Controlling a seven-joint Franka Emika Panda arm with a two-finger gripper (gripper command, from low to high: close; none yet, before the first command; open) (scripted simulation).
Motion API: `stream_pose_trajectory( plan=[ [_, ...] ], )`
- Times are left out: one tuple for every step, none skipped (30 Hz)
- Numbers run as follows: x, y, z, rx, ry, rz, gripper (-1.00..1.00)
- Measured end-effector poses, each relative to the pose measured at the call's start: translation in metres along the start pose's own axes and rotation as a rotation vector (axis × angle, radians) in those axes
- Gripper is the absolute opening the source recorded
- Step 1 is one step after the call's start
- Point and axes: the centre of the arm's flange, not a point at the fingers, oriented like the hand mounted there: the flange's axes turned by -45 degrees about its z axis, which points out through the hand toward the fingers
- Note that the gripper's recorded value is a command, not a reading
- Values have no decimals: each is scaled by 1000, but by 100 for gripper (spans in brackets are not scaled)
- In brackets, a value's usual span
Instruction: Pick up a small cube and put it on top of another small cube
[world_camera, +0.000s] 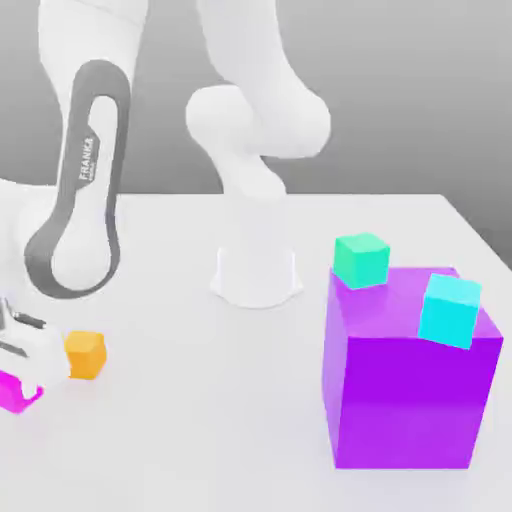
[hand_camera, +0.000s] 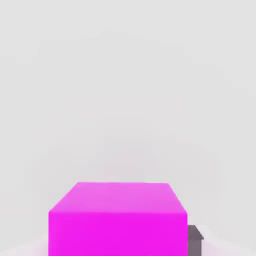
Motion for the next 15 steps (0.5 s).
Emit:
stream_pose_trajectory(
  plan=[
    [11, -30, -13, 15, 2, -36, -100],
    [19, -61, -27, 29, 3, -72, -100],
    [24, -90, -39, 40, 2, -106, -100],
    [27, -118, -52, 49, 1, -139, -100],
    [28, -149, -63, 57, -1, -179, -100],
    [26, -188, -75, 63, -4, -236, -100],
    [20, -226, -89, 67, -8, -289, -100],
    [11, -266, -103, 71, -11, -346, -100],
    [-2, -305, -119, 72, -15, -400, -100],
    [-18, -341, -136, 70, -18, -449, -100],
    [-35, -372, -153, 66, -21, -489, -100],
    [-53, -397, -170, 59, -22, -520, -100],
    [-70, -418, -186, 50, -22, -545, -100],
    [-89, -437, -200, 40, -21, -571, -100],
    [-110, -455, -214, 29, -19, -600, -100]
  ],
)
